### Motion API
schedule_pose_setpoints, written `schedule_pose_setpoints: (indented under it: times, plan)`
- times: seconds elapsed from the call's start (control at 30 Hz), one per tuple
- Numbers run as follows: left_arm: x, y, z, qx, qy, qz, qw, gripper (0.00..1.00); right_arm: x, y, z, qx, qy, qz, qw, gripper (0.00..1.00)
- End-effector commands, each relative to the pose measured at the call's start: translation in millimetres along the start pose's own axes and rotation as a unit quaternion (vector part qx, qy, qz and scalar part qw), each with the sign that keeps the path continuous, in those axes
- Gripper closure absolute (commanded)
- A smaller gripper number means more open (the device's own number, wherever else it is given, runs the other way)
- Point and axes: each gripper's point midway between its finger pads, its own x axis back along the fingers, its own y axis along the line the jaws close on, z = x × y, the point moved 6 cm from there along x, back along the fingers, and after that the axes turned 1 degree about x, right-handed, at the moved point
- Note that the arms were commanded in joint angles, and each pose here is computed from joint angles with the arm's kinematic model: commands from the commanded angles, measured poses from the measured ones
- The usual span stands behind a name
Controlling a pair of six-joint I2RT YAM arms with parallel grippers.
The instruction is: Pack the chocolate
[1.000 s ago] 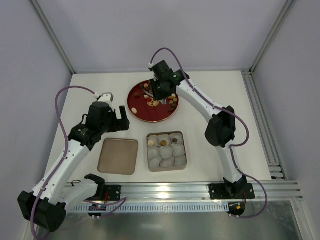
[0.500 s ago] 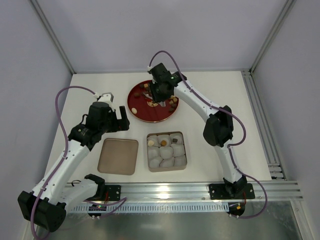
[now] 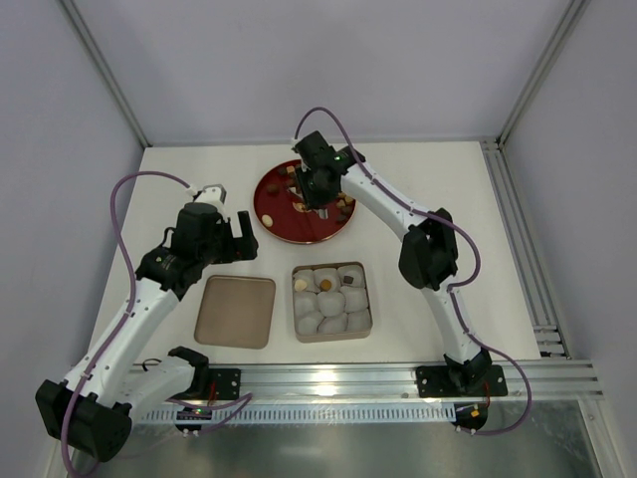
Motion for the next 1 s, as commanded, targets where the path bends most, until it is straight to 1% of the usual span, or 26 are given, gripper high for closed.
schedule_pose_setpoints:
  times: [0.0, 0.13, 0.27, 0.6, 0.97]
  plan:
    - [3.8, -3.2, -11.0, 0.006, -0.019, 0.006, 1.0, 0.0, 15.0, 4.5, -20.5, -0.005, -0.043, -0.002, 0.999, 0.63]
    - [4.3, -3.6, -10.6, 0.005, -0.018, 0.007, 1.0, 0.0, 20.7, 4.0, -22.9, -0.005, -0.049, 0.0, 0.999, 0.67]
    - [3.7, -3.4, -10.0, 0.005, -0.017, 0.007, 1.0, 0.0, 32.3, 4.5, -27.3, -0.007, -0.061, 0.0, 0.998, 0.69]
    - [4.5, -2.8, -11.1, 0.006, -0.02, 0.005, 1.0, 0.0, 61.6, 1.6, -36.3, -0.005, -0.089, 0.007, 0.996, 0.69]
    - [4.9, -2.5, -11.4, 0.006, -0.022, 0.004, 1.0, 0.0, 83.0, -2.2, -31.8, -0.003, -0.095, 0.011, 0.995, 0.69]
